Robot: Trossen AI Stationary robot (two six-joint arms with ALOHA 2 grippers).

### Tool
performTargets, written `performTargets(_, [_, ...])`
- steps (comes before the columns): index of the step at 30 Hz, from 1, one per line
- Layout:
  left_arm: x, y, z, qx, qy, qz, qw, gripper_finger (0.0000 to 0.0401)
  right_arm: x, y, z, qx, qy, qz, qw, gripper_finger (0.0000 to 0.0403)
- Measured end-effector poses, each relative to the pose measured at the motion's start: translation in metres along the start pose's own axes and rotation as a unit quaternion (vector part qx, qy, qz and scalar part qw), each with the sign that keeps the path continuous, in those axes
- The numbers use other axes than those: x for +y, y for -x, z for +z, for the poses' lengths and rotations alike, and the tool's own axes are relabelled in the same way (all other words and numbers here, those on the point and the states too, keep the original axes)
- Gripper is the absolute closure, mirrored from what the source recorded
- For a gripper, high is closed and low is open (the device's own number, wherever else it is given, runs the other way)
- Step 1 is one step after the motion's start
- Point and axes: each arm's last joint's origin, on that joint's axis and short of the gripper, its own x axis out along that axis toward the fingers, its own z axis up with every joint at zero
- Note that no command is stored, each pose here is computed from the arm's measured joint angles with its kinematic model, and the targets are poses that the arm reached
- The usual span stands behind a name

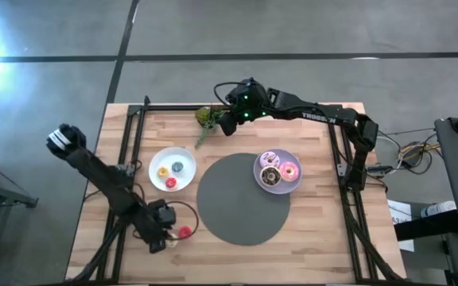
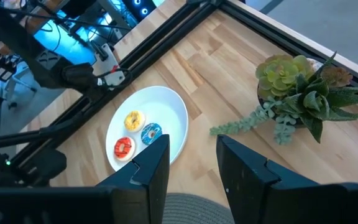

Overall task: Pick & Place donuts
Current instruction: Put the small white donut on the white plate

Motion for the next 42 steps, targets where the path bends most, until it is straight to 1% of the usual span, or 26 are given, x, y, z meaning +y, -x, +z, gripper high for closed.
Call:
performTargets(2, [-0.003, -0.006, -0.001, 0.011, -0.002, 0.017, 1.000, 0.0277, -0.001, 0.000, 0.000, 0.000, 0.000, -0.001, 1.000, 0.0280])
performTargets(7, [-0.008, -0.013, -0.001, 0.018, -0.004, 0.024, 1.000, 0.0277, -0.001, 0.000, 0.001, -0.001, -0.001, -0.001, 1.000, 0.0280])
performTargets(14, [-0.006, -0.021, -0.007, 0.030, -0.002, 0.039, 0.999, 0.0278, -0.002, 0.001, 0.001, -0.001, -0.002, -0.002, 1.000, 0.0280])
performTargets(18, [-0.005, -0.028, -0.009, 0.039, -0.002, 0.049, 0.998, 0.0288, -0.002, 0.001, 0.001, -0.001, -0.002, -0.002, 1.000, 0.0280])
performTargets(22, [-0.005, -0.033, -0.010, 0.048, 0.004, 0.059, 0.997, 0.0319, -0.003, 0.001, 0.000, 0.006, -0.004, -0.006, 1.000, 0.0280])
performTargets(26, [-0.006, -0.032, -0.010, 0.047, 0.009, 0.051, 0.998, 0.0375, -0.003, 0.001, -0.001, 0.012, -0.005, -0.009, 1.000, 0.0280])
performTargets(28, [-0.004, -0.030, -0.010, 0.044, 0.023, 0.046, 0.998, 0.0392, -0.003, 0.001, -0.001, 0.012, -0.005, -0.008, 1.000, 0.0280])
performTargets(31, [0.000, -0.025, -0.011, 0.042, 0.067, 0.044, 0.996, 0.0398, -0.003, 0.001, -0.001, 0.012, -0.005, -0.008, 1.000, 0.0280])
performTargets(35, [0.015, -0.008, -0.012, 0.033, 0.115, 0.056, 0.991, 0.0400, -0.003, 0.001, -0.001, 0.012, 0.000, -0.007, 1.000, 0.0280])
performTargets(39, [0.039, 0.023, -0.006, -0.018, 0.166, 0.096, 0.981, 0.0400, -0.003, 0.001, -0.001, 0.011, 0.008, -0.007, 1.000, 0.0280])
performTargets(42, [0.060, 0.048, 0.002, -0.085, 0.214, 0.108, 0.967, 0.0400, -0.003, 0.001, -0.001, 0.011, 0.011, -0.007, 1.000, 0.0280])
